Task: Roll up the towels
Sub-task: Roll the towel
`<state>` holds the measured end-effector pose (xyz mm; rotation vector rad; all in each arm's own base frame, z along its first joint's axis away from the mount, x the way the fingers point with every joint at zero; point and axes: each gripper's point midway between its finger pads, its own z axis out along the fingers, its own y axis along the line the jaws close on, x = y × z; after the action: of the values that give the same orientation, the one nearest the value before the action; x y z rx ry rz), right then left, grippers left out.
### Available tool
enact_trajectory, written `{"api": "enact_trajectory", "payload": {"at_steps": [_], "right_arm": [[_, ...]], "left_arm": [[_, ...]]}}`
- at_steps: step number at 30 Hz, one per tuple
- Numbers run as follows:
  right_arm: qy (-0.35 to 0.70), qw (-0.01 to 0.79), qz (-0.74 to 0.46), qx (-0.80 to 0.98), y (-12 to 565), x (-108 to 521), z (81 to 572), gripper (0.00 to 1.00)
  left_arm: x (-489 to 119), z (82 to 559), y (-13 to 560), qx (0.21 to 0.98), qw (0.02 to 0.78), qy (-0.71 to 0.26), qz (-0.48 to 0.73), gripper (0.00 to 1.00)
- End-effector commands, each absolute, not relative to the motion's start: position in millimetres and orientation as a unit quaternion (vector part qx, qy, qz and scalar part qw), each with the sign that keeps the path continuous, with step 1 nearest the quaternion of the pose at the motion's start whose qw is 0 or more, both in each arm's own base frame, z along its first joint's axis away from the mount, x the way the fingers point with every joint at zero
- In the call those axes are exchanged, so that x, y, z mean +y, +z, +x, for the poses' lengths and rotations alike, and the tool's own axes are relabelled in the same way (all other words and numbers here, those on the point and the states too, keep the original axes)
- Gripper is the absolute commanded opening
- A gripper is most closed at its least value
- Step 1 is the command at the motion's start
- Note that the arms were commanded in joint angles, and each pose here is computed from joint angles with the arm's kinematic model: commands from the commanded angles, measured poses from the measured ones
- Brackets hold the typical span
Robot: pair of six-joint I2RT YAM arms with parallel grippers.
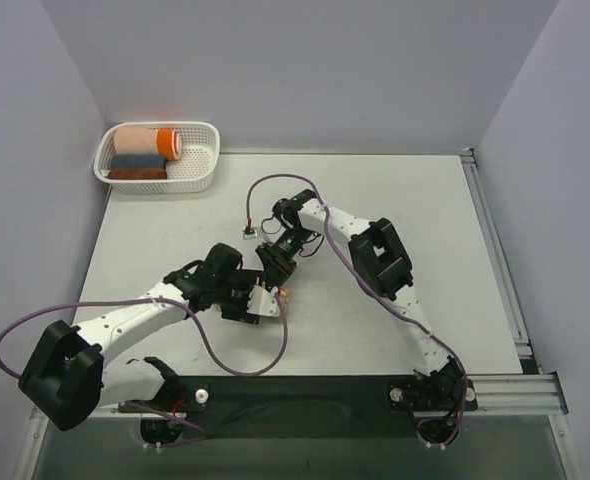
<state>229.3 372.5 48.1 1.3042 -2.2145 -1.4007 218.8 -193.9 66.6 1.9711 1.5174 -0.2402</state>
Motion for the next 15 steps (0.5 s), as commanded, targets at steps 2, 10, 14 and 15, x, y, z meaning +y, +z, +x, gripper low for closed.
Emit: {"api": "enact_trajectory", "payload": {"at_steps": [2, 10, 14, 15], "right_arm": [[-0.393, 0.109, 0.466, -0.785, -0.1, 354.3, 243.9, 0.05], [-0.404, 0.067, 0.419, -0.810, 40.5, 349.8, 275.5, 0.51], [-0.423, 0.029, 0.389, -0.818, 78.5, 342.3, 295.3, 0.64], [-0.427, 0.028, 0.380, -0.820, 82.5, 338.5, 295.7, 0.64]], "left_arm": [[-197.4, 235.4, 53.7, 0.590, 0.316, -0.064, 0.741, 0.63], [-179.4, 210.5, 24.6, 0.672, 0.230, -0.100, 0.697, 0.43], [-175.8, 209.2, 20.9, 0.719, 0.206, -0.128, 0.652, 0.35], [-177.5, 212.1, 23.4, 0.724, 0.207, -0.134, 0.644, 0.35]]}}
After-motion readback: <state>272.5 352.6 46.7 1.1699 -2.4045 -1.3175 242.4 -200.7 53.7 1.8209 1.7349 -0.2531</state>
